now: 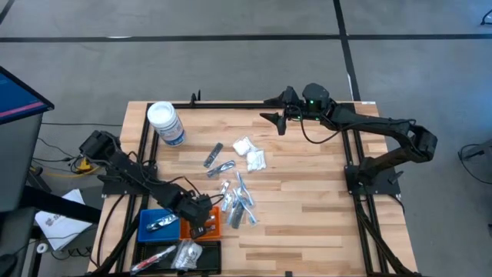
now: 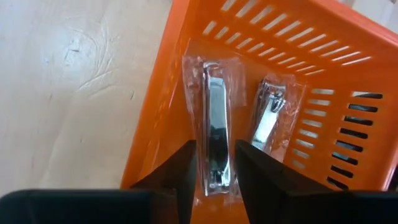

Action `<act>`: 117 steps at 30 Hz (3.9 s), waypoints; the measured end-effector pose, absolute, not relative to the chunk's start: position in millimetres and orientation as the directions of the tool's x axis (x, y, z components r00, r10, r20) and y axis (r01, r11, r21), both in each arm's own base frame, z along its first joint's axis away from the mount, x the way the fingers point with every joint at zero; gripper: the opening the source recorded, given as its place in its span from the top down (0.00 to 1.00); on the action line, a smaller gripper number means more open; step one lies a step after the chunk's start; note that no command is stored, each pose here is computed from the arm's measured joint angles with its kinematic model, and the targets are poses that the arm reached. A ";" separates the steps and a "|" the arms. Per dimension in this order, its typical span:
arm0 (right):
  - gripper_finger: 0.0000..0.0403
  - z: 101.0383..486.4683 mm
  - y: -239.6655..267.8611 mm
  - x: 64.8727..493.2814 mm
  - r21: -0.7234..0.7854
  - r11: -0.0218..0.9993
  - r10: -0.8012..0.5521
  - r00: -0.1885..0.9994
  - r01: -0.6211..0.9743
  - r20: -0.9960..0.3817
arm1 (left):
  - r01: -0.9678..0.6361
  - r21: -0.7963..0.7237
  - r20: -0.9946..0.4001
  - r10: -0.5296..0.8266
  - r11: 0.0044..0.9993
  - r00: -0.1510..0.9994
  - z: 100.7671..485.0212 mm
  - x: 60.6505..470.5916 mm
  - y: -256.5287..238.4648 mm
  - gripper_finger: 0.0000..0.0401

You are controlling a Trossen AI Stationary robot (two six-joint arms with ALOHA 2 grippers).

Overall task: Pick & Place Travel size toiletries
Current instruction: Put the top black comb into the blue basket

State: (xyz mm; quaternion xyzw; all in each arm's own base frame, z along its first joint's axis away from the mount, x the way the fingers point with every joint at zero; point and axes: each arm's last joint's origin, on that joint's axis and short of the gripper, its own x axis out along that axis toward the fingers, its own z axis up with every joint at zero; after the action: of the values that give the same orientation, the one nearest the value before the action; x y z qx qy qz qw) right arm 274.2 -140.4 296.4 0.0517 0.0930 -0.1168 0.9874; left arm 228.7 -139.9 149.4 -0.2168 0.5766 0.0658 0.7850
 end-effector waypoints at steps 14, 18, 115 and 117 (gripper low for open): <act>0.34 296.2 -140.4 274.1 0.081 0.967 -0.221 0.955 0.241 -0.198 | -0.323 -0.371 -0.817 -0.140 0.870 0.560 206.0 215.2 -127.2 0.87; 0.34 295.9 -140.4 274.1 0.082 0.967 -0.221 0.954 0.241 -0.201 | -0.319 -0.374 -0.768 -0.098 0.871 0.633 220.1 210.7 -121.9 0.90; 0.38 271.7 -78.3 319.1 -0.003 0.996 0.071 0.837 -0.086 -0.543 | -0.511 0.044 -0.598 0.432 0.859 0.675 224.8 228.3 3.0 0.99; 0.42 262.0 -78.5 331.0 0.000 0.994 0.087 0.796 -0.109 -0.598 | -0.514 0.044 -0.616 0.428 0.857 0.661 220.7 230.3 5.4 0.99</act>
State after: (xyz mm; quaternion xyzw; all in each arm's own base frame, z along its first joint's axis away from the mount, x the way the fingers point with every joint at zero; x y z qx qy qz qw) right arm 331.0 -78.5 262.0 -0.0171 0.3149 0.0518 0.9476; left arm 230.3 5.4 220.7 -0.0668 0.3198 0.2591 0.9089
